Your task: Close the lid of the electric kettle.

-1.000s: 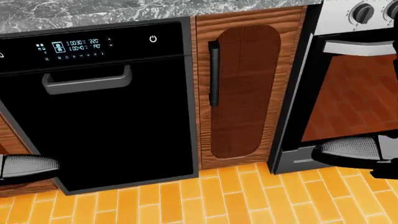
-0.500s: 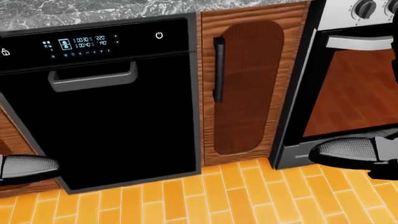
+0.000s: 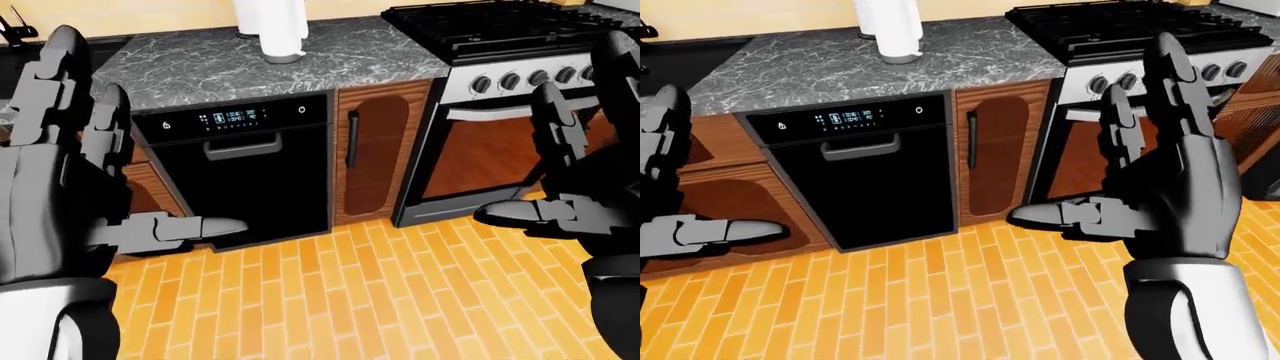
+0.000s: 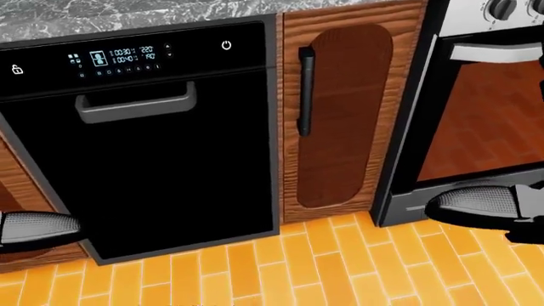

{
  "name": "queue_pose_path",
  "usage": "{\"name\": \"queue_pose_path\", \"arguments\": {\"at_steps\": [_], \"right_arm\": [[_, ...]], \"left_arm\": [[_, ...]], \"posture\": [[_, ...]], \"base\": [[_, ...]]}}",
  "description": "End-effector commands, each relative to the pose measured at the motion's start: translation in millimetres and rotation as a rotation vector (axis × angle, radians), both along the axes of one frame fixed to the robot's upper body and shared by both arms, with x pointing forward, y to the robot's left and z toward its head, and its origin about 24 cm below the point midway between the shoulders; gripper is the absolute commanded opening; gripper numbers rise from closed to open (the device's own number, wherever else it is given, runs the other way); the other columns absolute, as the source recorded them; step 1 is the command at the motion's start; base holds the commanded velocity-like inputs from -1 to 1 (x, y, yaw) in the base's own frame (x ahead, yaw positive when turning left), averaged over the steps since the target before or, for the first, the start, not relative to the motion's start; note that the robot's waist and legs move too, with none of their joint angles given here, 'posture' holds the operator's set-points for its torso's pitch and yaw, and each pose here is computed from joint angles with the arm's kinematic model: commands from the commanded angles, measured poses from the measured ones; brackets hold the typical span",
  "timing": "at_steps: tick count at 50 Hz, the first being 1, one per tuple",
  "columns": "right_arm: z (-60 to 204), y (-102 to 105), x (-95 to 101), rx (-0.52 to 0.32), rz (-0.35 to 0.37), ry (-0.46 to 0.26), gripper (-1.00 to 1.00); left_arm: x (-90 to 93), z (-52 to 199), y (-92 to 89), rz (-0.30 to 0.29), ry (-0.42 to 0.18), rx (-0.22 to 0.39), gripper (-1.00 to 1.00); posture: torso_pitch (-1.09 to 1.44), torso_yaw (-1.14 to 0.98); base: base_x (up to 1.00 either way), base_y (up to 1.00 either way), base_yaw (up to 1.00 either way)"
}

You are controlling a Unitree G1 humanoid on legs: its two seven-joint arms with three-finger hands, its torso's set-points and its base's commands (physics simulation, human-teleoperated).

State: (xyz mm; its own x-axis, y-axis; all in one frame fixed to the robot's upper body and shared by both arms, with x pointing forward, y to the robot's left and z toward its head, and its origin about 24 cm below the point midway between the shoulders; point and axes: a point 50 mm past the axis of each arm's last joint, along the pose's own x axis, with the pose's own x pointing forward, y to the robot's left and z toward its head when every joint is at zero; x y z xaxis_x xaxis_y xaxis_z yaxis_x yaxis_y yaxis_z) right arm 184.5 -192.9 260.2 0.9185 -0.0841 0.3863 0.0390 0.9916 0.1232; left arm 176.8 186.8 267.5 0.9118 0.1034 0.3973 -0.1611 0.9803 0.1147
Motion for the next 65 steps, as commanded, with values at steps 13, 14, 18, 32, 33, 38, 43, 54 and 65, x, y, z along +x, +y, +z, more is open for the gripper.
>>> {"name": "queue_pose_path", "arguments": {"at_steps": [13, 14, 18, 32, 33, 38, 43, 54, 65], "right_arm": [[9.8, -1.9, -4.6, -0.010, -0.015, -0.066, 1.00], [9.9, -1.8, -4.7, -0.010, -0.015, -0.066, 1.00], [9.5, -1.8, -4.5, -0.009, -0.016, -0.065, 1.00], [8.6, -1.8, -4.0, -0.011, -0.016, -0.064, 1.00], [8.3, -1.8, -3.9, -0.011, -0.016, -0.063, 1.00], [8.1, -1.5, -3.5, -0.012, -0.016, -0.063, 1.00], [7.1, -1.3, -2.5, -0.014, -0.017, -0.062, 1.00], [6.4, -0.7, -2.9, -0.015, -0.017, -0.061, 1.00], [5.2, -0.8, -3.0, -0.017, -0.018, -0.058, 1.00]], "left_arm": [[-3.7, 9.5, -0.1, 0.002, -0.070, 0.011, 1.00], [-3.7, 9.4, -0.2, 0.002, -0.070, 0.012, 1.00], [-3.7, 8.6, 0.3, 0.003, -0.068, 0.011, 1.00], [-3.3, 7.6, 0.1, 0.005, -0.067, 0.012, 1.00], [-3.1, 7.0, -0.1, 0.005, -0.067, 0.012, 1.00], [-2.5, 5.9, -0.6, 0.002, -0.065, 0.012, 1.00], [-1.6, 4.8, -1.6, 0.000, -0.063, 0.013, 1.00], [-1.8, 4.2, -1.3, -0.002, -0.063, 0.011, 1.00], [-2.6, 4.4, -0.4, 0.001, -0.063, 0.011, 1.00]], "posture": [[0.00, 0.00], [0.00, 0.00], [0.00, 0.00], [0.00, 0.00], [0.00, 0.00], [0.00, 0.00], [0.00, 0.00], [0.00, 0.00], [0.00, 0.00]], "base": [[0.00, 0.11, 0.00], [0.00, 0.11, 0.00], [0.00, 0.11, 0.00], [0.00, 0.11, 0.00], [0.00, 0.11, 0.00], [0.00, 0.11, 0.00], [0.00, 0.11, 0.00], [0.00, 0.11, 0.00], [0.00, 0.11, 0.00]]}}
